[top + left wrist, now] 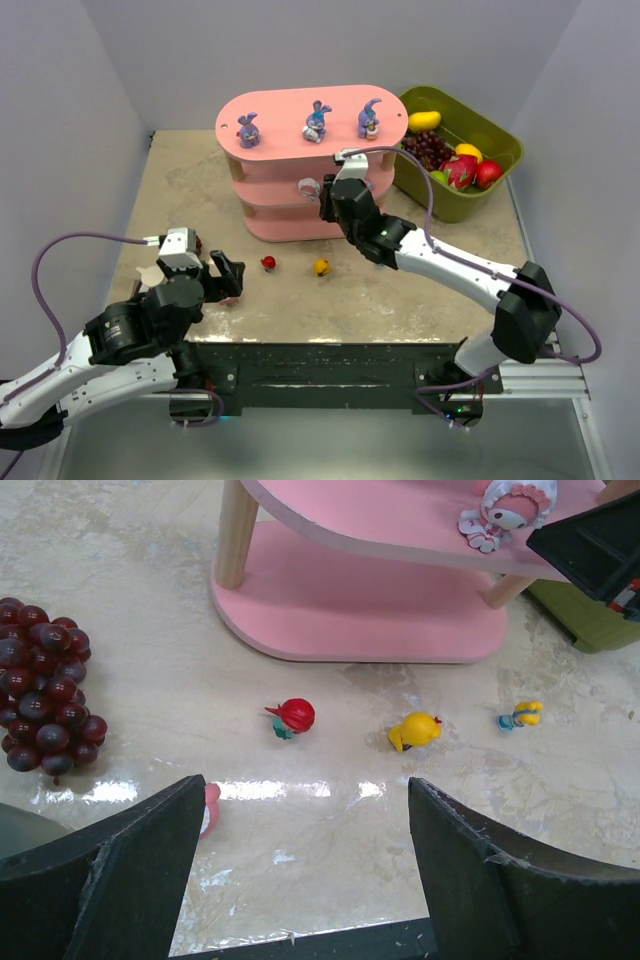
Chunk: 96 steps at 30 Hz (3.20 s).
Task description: Place and organize the plastic toys onto the shelf
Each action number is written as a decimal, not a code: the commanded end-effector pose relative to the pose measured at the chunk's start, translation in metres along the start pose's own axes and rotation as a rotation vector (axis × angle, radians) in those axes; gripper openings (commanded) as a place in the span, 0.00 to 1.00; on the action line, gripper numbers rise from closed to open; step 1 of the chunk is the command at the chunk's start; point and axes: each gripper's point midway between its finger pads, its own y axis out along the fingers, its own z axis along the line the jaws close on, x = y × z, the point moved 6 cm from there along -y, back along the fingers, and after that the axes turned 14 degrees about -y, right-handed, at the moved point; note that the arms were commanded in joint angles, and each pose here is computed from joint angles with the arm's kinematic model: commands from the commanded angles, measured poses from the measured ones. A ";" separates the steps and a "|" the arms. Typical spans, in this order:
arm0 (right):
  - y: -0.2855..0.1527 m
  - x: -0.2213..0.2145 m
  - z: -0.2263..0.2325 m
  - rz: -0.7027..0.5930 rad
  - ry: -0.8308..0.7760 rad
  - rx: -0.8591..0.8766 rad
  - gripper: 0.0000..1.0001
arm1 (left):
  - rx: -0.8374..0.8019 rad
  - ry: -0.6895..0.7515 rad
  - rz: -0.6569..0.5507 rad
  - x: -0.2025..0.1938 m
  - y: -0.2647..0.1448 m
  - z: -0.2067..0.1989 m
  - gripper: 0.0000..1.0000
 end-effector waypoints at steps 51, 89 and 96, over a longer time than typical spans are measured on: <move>-0.054 -0.172 0.304 0.188 -0.023 0.528 0.00 | -0.003 -0.067 -0.111 0.037 -0.018 0.002 0.86; -0.002 -0.203 0.222 0.203 -0.050 0.271 0.00 | -0.007 -0.073 -0.093 0.031 -0.016 0.004 0.86; 0.009 -0.198 0.218 0.162 -0.094 0.300 0.00 | -0.002 -0.069 -0.095 0.031 -0.016 0.003 0.86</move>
